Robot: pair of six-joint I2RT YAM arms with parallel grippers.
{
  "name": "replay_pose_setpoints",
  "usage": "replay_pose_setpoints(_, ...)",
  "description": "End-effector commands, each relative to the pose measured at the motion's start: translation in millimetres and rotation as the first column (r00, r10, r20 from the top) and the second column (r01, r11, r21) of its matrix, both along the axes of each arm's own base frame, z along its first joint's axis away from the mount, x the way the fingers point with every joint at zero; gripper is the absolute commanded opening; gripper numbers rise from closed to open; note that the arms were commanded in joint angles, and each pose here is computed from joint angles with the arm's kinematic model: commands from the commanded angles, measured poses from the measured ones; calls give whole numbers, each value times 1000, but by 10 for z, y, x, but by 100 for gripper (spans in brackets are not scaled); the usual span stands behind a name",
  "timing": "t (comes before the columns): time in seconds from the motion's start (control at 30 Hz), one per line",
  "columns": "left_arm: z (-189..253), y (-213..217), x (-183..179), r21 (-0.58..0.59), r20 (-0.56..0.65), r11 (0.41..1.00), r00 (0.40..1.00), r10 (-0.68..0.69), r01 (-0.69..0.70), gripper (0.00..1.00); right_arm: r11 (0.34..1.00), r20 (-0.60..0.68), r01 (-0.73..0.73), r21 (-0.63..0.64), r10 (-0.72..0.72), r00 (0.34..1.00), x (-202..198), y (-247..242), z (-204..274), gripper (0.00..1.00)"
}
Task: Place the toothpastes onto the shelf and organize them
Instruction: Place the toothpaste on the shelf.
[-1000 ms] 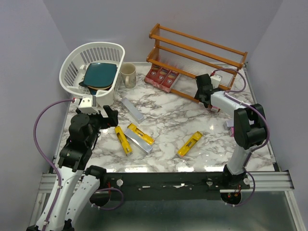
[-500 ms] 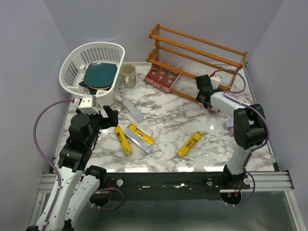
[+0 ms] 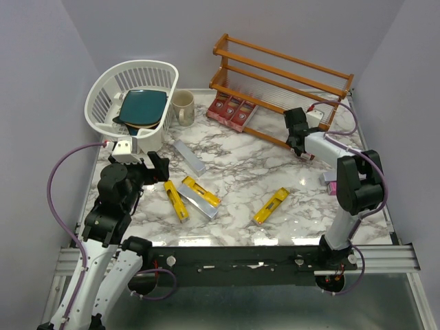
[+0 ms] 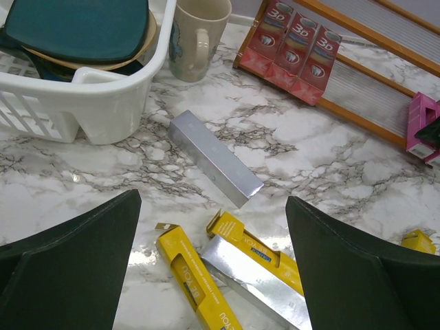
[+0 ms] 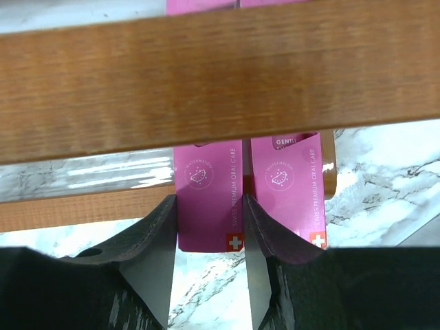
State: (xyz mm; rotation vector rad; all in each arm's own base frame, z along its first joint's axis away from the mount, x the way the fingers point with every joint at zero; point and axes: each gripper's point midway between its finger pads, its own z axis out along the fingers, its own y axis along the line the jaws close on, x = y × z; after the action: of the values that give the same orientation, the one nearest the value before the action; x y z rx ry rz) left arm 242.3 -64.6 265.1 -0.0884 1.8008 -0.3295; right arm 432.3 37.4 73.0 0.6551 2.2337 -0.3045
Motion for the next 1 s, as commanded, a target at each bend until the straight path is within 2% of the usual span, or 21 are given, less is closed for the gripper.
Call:
replay_pose_setpoints(0.0, 6, -21, -15, 0, 12, 1000, 1000, -14, 14, 99, 994, 0, 99, -42, -99, 995, -118, -209, 76, 44)
replay_pose_setpoints(0.07, 13, -23, -17, -1, 15, 1000, 1000, -15, 15, 99, 992, 13, 119, -36, -118, 993, -142, -231, 99, 44)
replay_pose_setpoints(0.3, 13, -30, -18, -1, 15, 1000, 1000, -18, 18, 99, 994, 37, 105, -31, -104, 994, -164, -239, 234, 60)
replay_pose_setpoints(0.4, 13, -17, -19, 1, 16, 1000, 1000, -13, 13, 99, 996, 63, 92, -23, -90, 994, -153, -228, 346, 63)
replay_pose_setpoints(0.63, 13, -18, -15, 0, 14, 1000, 1000, -12, 12, 99, 999, 132, -16, 29, 12, 991, -81, 5, 548, 62)
replay_pose_setpoints(0.8, 6, -15, -13, 2, 13, 1000, 1000, -11, 11, 99, 978, 171, -192, 83, 176, 969, 50, 390, 532, 59)
replay_pose_setpoints(0.97, 6, -12, -8, 2, 11, 1000, 1000, -8, 8, 99, 970, 174, -228, 79, 211, 962, 213, 539, 413, 56)
